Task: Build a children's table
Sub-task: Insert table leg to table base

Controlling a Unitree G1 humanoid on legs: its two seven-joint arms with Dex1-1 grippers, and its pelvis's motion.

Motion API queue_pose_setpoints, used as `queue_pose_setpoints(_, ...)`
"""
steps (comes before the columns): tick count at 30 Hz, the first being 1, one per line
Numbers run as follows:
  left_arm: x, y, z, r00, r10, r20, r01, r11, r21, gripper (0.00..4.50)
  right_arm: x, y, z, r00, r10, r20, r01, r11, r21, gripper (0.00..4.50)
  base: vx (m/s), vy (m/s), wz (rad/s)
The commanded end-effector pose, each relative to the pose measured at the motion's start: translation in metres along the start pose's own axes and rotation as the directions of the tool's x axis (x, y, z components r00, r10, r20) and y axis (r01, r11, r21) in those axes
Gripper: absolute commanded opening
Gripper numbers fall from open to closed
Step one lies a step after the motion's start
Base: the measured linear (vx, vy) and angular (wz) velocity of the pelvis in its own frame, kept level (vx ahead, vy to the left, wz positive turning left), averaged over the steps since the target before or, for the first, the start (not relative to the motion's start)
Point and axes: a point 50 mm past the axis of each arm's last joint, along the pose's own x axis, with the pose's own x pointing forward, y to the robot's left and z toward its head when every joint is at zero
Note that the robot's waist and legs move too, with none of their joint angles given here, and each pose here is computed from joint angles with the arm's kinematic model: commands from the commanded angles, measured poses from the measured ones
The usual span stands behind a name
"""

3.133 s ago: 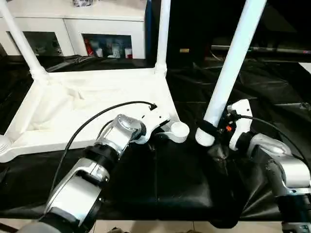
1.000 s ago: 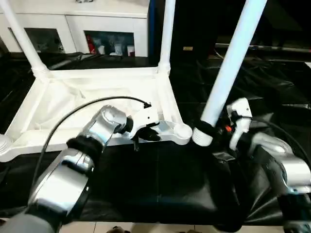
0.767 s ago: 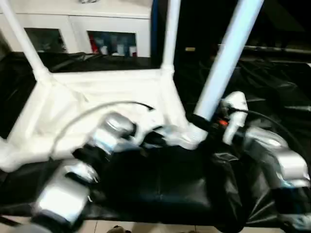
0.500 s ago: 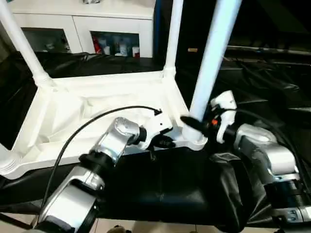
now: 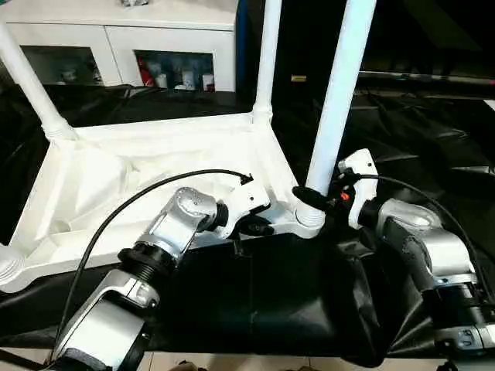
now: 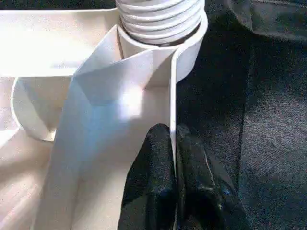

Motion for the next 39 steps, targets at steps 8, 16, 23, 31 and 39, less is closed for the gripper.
queue_pose_setpoints(8,0.000,-0.002,-0.011,0.998,-0.025,-0.062,0.024,1.000,-0.016,0.00,0.009,-0.010,-0.012,1.000,-0.022,0.004,0.022,0.996,0.091,1.91,0.000,0.000,0.00)
queue_pose_setpoints(16,-0.005,-0.001,-0.013,0.998,-0.007,-0.058,0.005,1.000,-0.029,0.00,0.001,-0.013,-0.031,0.998,-0.050,0.032,0.042,0.977,0.211,1.91,0.000,0.000,0.00)
queue_pose_setpoints(23,-0.007,0.003,-0.012,0.998,0.025,-0.050,-0.026,0.999,-0.029,0.00,-0.009,-0.003,-0.055,0.995,-0.080,0.064,0.058,0.956,0.289,1.91,0.000,0.000,0.00)
queue_pose_setpoints(31,-0.006,0.005,-0.011,0.998,0.038,-0.048,-0.039,0.999,-0.020,0.00,-0.014,0.007,-0.065,0.975,-0.148,0.166,0.098,0.957,0.275,1.91,0.000,0.000,0.00)
queue_pose_setpoints(39,-0.005,0.006,-0.010,0.997,0.040,-0.063,-0.040,0.999,0.001,0.00,-0.009,0.019,-0.077,0.985,-0.135,0.108,0.120,0.984,0.134,1.90,0.000,0.000,0.00)
